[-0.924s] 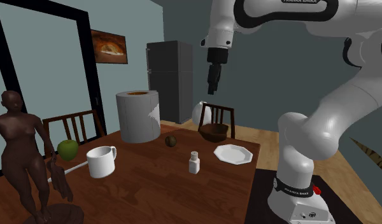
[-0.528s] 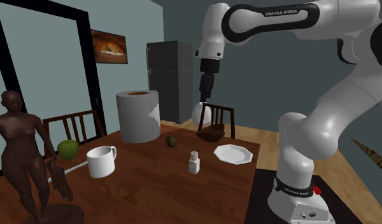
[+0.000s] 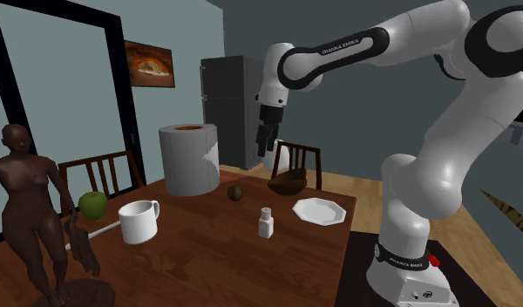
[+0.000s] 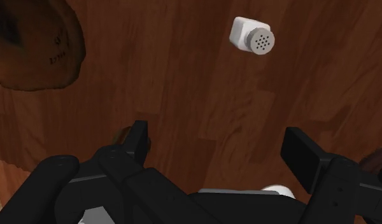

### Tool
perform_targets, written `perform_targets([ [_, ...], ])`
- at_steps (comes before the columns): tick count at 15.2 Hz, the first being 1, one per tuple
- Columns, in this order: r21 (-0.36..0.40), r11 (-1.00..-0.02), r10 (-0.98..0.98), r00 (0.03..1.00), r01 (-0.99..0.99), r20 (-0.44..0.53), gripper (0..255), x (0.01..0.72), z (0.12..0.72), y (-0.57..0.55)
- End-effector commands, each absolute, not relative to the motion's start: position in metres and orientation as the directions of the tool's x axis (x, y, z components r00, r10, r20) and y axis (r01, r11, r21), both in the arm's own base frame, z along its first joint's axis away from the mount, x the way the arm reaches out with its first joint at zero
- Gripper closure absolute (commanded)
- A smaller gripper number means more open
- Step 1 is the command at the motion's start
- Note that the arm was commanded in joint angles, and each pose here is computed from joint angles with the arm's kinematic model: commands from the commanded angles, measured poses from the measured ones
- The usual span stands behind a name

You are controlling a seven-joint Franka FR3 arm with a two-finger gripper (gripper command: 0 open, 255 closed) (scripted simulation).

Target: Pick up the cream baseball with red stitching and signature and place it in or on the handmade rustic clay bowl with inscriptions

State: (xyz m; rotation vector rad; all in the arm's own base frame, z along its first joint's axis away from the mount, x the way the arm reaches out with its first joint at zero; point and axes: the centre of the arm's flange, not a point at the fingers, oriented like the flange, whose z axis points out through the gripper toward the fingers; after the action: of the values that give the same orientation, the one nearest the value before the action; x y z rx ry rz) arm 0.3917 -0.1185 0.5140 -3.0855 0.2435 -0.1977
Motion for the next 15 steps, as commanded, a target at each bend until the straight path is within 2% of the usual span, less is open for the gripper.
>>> perform_targets([
  [1, -0.061, -0.984, -0.172, 0.977, -0.165, 0.129, 0, 0.406, 0.494, -0.132],
  [15, -0.143, -0.961, -0.258, 0.955, -0.237, 0.149, 0, 0.500, 0.363, -0.227],
])
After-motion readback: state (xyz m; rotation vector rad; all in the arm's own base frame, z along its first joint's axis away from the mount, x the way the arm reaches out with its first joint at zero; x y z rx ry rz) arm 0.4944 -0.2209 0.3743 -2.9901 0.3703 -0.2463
